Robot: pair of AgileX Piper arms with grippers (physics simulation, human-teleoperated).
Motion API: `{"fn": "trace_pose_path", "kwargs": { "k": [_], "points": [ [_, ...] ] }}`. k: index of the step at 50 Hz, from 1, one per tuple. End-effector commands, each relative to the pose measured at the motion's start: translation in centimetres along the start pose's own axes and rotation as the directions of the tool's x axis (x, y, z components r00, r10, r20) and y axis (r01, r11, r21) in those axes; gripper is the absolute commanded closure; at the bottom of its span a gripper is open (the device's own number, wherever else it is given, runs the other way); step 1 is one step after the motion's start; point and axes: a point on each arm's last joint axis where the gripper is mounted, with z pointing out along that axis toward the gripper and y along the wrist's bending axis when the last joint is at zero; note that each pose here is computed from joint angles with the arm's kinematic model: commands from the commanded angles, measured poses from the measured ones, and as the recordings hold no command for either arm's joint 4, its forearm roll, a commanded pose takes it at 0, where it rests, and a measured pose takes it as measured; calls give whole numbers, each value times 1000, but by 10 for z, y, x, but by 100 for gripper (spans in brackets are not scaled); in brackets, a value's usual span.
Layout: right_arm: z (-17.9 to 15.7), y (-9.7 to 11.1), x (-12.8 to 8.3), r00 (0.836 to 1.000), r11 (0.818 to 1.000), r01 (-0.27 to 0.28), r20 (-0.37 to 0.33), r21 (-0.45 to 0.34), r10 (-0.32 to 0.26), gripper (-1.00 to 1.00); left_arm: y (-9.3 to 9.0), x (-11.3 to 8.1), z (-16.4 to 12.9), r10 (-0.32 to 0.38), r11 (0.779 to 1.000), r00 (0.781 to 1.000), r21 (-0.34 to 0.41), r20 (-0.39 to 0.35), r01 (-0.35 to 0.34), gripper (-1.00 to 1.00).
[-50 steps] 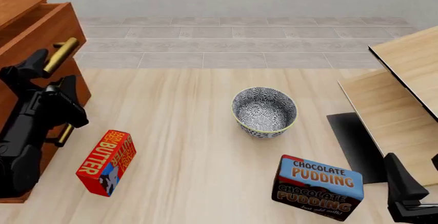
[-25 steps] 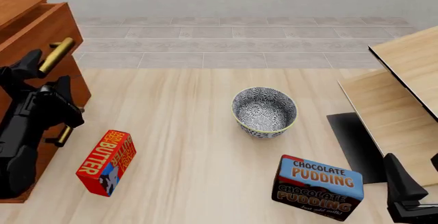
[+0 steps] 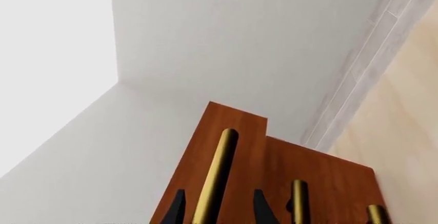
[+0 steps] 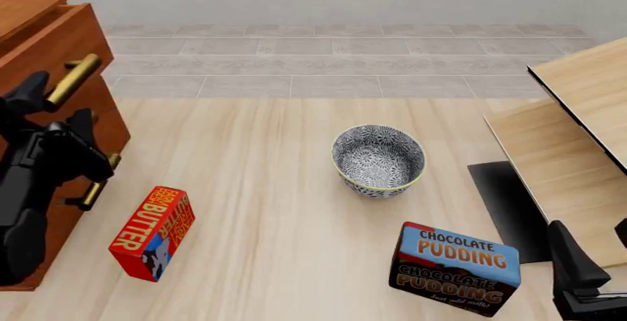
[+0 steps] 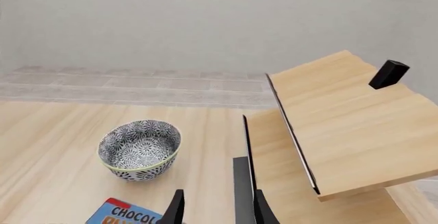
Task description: Close the top drawer of the cabinet.
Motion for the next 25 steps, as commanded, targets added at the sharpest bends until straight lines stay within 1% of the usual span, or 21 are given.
{"fn": "trace_pose_path", "kwargs": {
  "k": [1, 25],
  "points": [
    [0, 0, 0, 1000, 1000, 4, -1, -5, -4, -100, 4, 14, 1, 8, 1000, 998, -22, -61, -10, -100],
    [0, 1, 0, 1000, 1000, 12, 3, -23, -12, -100, 6, 19, -4, 8, 1000, 996, -27, -86, -11, -100]
  ]
}}
